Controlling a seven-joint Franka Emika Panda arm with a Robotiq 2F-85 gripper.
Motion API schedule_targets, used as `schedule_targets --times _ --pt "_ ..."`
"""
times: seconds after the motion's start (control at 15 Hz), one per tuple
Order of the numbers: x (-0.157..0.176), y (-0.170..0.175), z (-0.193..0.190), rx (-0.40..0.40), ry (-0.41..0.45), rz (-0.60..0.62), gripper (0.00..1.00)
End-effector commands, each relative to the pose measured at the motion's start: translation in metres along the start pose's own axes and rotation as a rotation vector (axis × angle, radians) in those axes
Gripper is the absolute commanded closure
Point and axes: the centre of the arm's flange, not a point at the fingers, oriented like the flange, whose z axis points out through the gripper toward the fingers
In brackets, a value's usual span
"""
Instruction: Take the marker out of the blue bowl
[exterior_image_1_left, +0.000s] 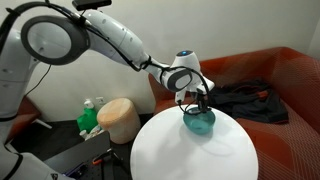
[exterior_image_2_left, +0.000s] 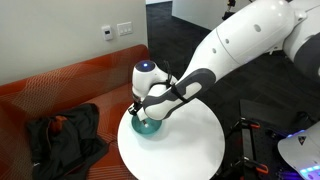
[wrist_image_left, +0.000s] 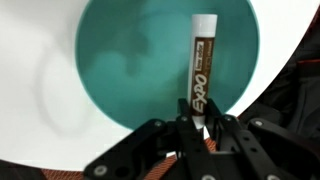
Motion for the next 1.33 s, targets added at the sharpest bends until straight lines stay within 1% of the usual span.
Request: schedule_targets --times 0.0,0.33,0.53,0.67,0.87,1.07,1.27 --pt "-0.026 0.033 -0.058 -0.008 0.060 0.032 0.95" --pt "-0.034 0.082 -0.108 0.023 0.132 0.086 0.95" --pt "-0.032 0.114 -0.130 0.034 0.143 0.088 0.95" --pt "-0.030 0.133 -0.141 0.020 0.145 0.084 0.95" --pt "-0.021 0.167 -0.150 -0.026 0.143 0.055 0.95" --pt "-0.012 0.203 -0.151 -0.077 0.144 0.043 0.95" --pt "-0.001 0.234 -0.141 -0.101 0.097 -0.014 0.95"
